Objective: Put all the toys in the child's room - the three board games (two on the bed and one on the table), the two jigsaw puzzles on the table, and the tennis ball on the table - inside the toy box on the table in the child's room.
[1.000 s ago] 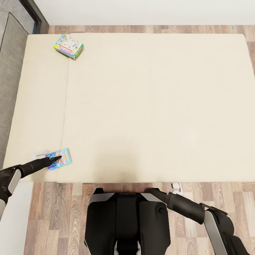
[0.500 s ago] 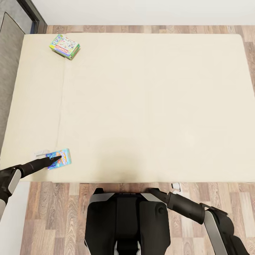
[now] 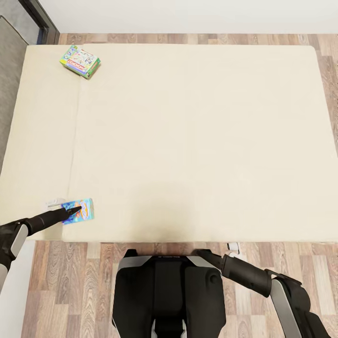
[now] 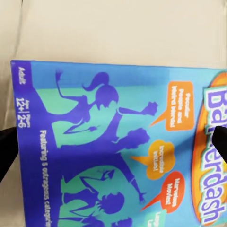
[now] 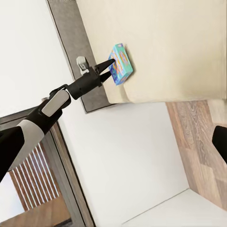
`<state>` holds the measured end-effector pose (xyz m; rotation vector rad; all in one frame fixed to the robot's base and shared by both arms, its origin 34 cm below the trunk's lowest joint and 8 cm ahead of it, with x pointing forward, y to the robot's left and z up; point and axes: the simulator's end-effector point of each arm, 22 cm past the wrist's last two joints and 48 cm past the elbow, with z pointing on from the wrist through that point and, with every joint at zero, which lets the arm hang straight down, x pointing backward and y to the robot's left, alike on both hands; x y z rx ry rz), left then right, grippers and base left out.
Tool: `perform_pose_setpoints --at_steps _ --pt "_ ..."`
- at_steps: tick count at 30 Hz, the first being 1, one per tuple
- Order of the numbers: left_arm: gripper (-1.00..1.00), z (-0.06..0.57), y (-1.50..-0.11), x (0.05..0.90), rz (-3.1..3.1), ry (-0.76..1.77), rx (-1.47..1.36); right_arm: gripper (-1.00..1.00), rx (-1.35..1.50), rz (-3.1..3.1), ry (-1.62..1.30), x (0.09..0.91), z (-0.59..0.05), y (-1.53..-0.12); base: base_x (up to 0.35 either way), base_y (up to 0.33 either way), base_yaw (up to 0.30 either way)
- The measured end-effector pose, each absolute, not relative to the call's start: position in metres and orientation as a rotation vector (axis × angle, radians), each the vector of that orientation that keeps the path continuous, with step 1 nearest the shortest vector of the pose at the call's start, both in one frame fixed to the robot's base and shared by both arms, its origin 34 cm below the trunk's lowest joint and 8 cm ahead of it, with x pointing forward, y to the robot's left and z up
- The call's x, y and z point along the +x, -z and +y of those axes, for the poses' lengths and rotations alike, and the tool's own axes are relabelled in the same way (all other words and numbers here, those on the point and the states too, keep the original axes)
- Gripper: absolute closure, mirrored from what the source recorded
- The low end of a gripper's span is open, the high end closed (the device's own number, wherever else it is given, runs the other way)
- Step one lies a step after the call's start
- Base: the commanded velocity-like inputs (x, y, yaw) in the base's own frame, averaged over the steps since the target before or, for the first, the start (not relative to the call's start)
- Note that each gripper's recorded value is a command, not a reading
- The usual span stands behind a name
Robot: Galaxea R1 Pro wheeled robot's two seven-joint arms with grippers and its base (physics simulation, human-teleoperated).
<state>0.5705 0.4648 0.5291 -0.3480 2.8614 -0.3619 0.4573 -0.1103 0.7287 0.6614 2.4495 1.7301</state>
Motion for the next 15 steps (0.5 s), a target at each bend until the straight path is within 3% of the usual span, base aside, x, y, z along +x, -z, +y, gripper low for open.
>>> perform_pose_setpoints --at_steps 8,15 --pt "-1.00 0.4649 -0.5291 0.5705 2.862 0.361 -0.347 -1.00 0.661 2.449 -1.731 0.4574 -0.1103 -0.7288 0.000 -0.147 0.000" --pt "-1.00 0.4647 -0.5289 0.5703 2.862 0.361 -0.346 -1.00 0.662 2.450 -1.730 0.4572 -0.1103 -0.7287 0.000 -0.273 0.000"
